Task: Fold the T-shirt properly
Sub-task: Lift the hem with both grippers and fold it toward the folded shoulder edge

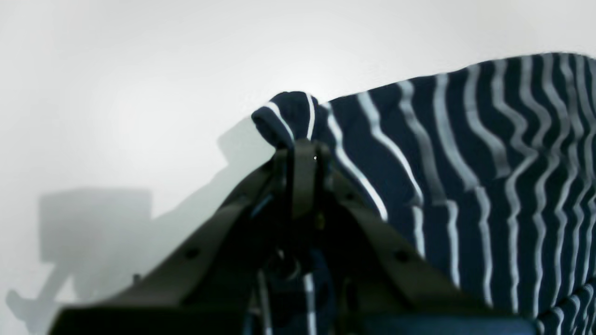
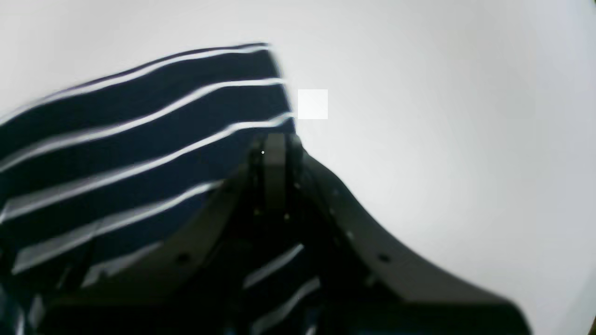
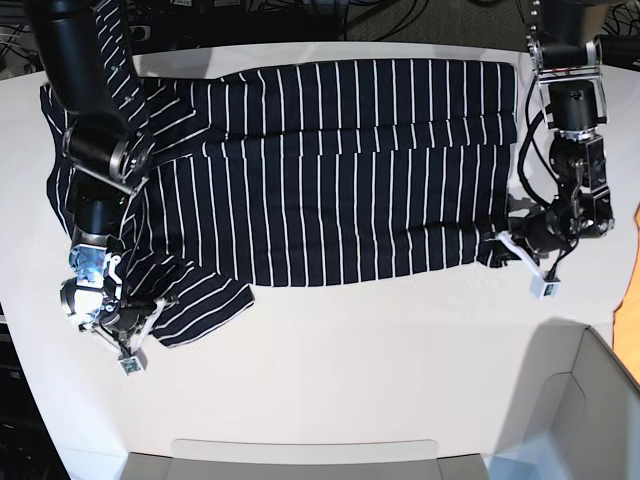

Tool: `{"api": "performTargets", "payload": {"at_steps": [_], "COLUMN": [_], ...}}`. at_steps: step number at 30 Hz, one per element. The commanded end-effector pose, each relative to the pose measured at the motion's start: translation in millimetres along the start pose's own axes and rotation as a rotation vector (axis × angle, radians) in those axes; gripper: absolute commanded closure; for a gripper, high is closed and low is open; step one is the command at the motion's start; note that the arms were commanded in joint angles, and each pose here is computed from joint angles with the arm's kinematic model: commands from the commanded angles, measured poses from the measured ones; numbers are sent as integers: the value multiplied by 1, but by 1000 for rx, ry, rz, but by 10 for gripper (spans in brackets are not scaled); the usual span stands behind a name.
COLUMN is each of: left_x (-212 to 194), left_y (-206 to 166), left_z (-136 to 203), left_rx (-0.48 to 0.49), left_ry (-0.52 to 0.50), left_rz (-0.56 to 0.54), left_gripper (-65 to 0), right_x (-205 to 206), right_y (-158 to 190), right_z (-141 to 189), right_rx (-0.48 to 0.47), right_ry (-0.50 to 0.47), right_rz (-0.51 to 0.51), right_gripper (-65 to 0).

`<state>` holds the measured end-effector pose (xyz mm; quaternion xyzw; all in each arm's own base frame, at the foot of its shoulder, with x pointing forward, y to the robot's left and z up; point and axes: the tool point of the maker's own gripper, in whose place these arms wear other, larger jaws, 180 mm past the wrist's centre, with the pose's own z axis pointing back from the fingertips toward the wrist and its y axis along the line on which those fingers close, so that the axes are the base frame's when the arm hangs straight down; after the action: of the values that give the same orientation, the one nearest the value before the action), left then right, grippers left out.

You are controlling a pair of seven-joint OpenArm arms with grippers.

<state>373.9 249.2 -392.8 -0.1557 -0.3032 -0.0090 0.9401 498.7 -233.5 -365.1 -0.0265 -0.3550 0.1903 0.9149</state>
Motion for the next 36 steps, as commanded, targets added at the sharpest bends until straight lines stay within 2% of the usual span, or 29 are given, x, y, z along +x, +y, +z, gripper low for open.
{"api": "performTargets", "payload": {"at_steps": [1,4,8,14,20,33,36], "left_x": [27,20,22,13,4,-16,-15], "left_y": [2,2,2,-14,2,-6,-10], "left_z": [10,9,17,29,54,78,81], "left_rx": [3,5,54,55,91,119,119], "left_ry": [-68,-56,-69,-65,-92,-74,-81], "left_rz": [-23,-20,9,-39,22,-44,-60], "left_gripper": [0,0,0,0,0,0,0], "right_x": [37,42,35,15,0,-22,-29], "right_y": [-10,-5,-3,3,-6,-1,-8], "right_z": [13,28,42,55,79,117,130], "right_rx": [-31,-66,-117,-113,-199,-296,-339], "right_ry": [-88,-93,-90,-53,-17,-27,22], "right_rz": [15,73,102,164,198,242,246], "right_gripper": [0,0,0,0,0,0,0]}}
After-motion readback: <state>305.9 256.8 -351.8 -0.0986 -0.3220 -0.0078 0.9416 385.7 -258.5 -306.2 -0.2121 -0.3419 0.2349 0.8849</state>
